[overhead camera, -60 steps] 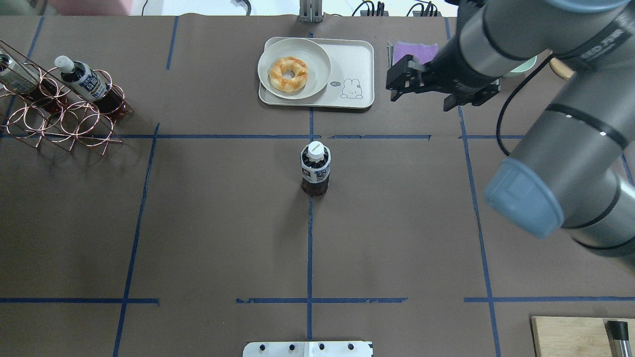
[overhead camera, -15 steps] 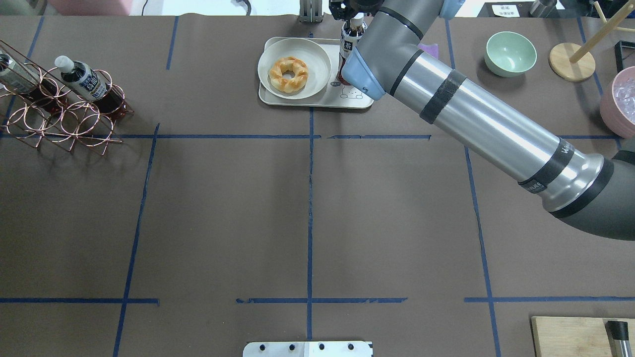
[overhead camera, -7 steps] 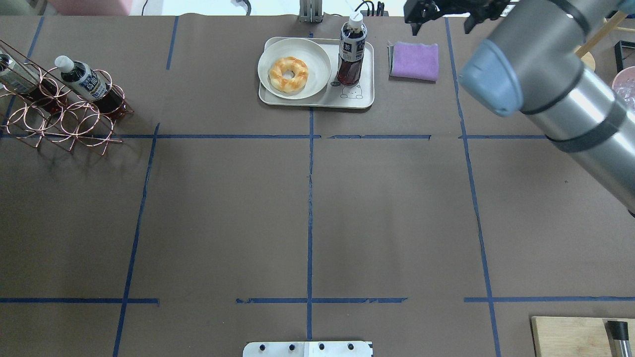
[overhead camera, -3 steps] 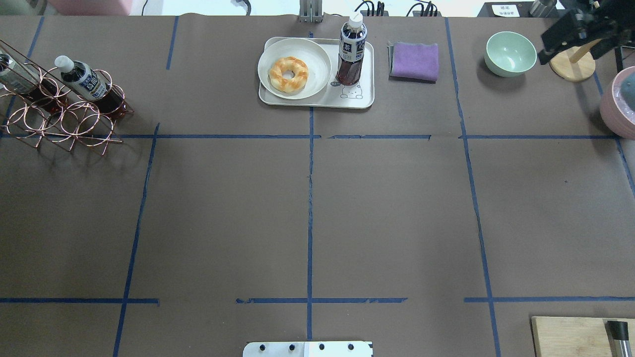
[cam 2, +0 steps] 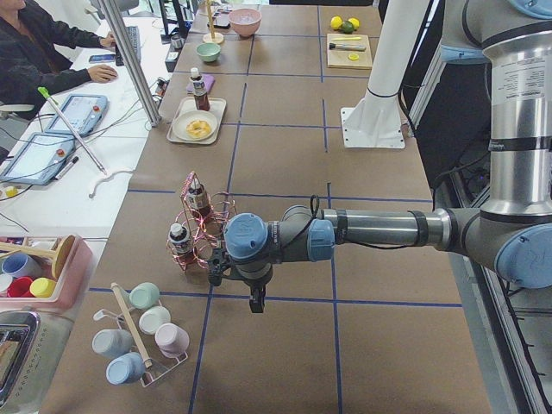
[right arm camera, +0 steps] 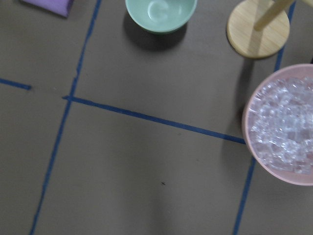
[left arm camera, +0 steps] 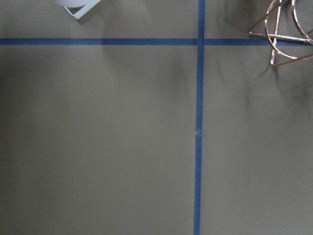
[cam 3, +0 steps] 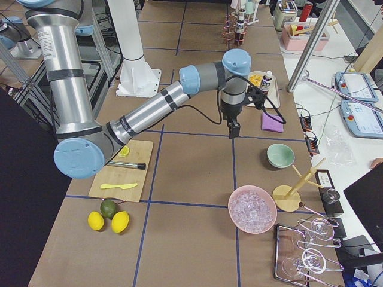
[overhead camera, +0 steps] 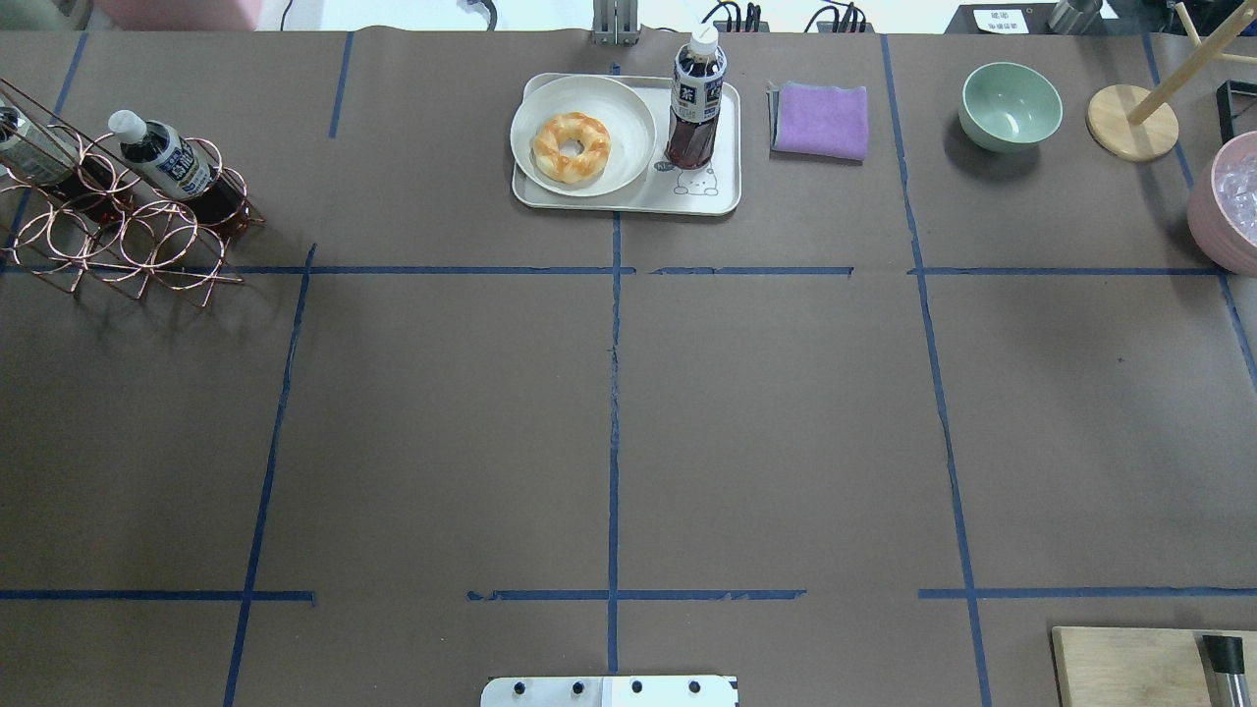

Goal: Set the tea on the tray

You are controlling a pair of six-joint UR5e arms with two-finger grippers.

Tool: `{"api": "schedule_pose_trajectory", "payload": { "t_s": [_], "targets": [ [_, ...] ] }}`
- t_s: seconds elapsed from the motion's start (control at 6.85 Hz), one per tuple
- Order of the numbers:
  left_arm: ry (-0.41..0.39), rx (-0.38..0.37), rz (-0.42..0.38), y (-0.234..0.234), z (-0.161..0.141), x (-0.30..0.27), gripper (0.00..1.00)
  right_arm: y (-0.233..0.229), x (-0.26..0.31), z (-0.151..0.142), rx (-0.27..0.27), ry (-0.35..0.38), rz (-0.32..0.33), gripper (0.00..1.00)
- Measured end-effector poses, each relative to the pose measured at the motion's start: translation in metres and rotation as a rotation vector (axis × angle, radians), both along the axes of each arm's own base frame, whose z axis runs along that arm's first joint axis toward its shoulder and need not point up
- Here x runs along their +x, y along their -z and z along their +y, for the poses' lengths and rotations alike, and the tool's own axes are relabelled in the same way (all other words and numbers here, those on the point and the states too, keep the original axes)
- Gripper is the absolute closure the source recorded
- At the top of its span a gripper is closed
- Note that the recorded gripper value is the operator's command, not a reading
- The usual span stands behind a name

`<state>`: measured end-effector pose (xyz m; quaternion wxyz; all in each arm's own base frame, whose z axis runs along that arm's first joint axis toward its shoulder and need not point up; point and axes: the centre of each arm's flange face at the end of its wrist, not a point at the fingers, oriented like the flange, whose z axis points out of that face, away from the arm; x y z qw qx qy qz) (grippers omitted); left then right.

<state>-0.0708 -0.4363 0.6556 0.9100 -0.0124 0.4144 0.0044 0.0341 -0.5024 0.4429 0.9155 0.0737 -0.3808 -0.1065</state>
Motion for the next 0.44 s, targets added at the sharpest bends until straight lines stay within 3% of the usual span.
{"api": "schedule_pose_trajectory", "payload": {
  "t_s": [0.44],
  "targets": [
    [0.009,0.005,0.003,0.002,0.000,-0.004,0.00,-0.131,0.058,0.030,-0.077,0.067,-0.009,0.00]
  ]
}}
